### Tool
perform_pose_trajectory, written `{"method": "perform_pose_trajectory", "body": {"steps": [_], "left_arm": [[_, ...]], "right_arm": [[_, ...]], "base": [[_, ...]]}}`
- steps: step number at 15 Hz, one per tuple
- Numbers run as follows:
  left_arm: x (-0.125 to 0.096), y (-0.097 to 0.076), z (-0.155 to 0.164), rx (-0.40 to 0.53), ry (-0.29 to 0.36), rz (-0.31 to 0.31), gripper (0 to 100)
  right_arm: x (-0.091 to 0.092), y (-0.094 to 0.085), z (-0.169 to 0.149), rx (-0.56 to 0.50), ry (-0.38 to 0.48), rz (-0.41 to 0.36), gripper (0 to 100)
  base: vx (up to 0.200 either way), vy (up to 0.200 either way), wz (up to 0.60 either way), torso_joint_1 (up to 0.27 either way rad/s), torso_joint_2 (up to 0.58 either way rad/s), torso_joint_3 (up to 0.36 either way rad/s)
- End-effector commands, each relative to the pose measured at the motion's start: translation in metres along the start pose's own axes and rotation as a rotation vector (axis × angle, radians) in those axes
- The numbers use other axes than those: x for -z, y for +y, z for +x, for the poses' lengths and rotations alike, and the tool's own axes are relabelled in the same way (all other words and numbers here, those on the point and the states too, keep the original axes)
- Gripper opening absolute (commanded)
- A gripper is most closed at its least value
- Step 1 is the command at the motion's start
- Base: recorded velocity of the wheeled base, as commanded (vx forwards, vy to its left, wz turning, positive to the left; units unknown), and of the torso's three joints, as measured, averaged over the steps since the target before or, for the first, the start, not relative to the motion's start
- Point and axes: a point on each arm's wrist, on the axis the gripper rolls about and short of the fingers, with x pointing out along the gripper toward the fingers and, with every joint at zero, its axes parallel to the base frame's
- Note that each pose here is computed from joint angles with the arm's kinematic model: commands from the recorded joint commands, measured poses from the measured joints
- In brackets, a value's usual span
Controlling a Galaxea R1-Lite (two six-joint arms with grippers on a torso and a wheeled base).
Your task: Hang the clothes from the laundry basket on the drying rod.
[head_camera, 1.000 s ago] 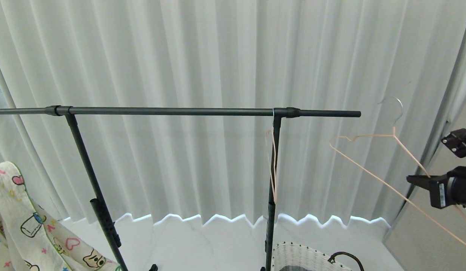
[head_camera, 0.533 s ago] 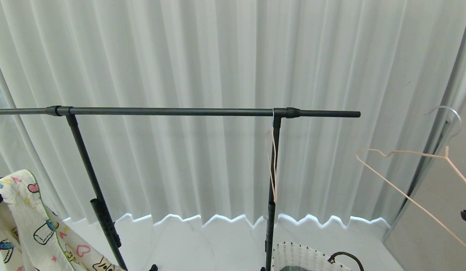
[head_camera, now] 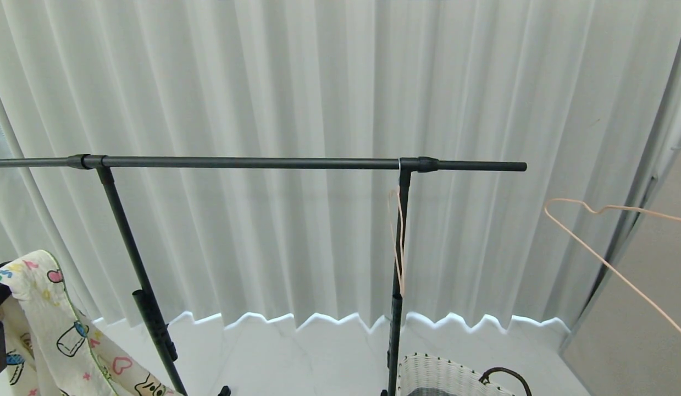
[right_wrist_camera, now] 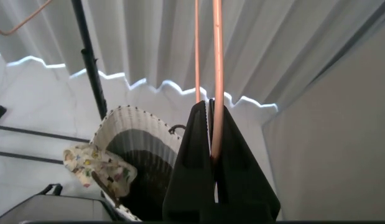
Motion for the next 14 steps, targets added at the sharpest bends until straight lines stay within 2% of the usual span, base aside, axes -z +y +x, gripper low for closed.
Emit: {"method": "perform_pose_trajectory", "body": {"steps": [1, 9, 14], "left_arm": [[0.0001, -0.0005, 0.002, 0.003, 0.008, 0.003, 0], [0.0002, -0.0016, 0.0051, 0.011, 0.019, 0.007, 0], [-0.0006, -0.0043, 0.0075, 0.039, 0.018, 0.03, 0]], "right_arm": [[-0.0007, 0.0001, -0.0015, 0.002, -0.009, -0.002, 0], [0.0011, 0.0007, -0.0021, -0.006, -0.008, -0.002, 0], [0.0011, 0.001, -0.0037, -0.004, -0.016, -0.005, 0]], "base": [[-0.2, 0.0, 0.0, 0.017, 0.0, 0.002], [-0.2, 0.0, 0.0, 0.001, 0.0, 0.002], [0.0, 0.0, 0.0, 0.0, 0.0, 0.0]]}}
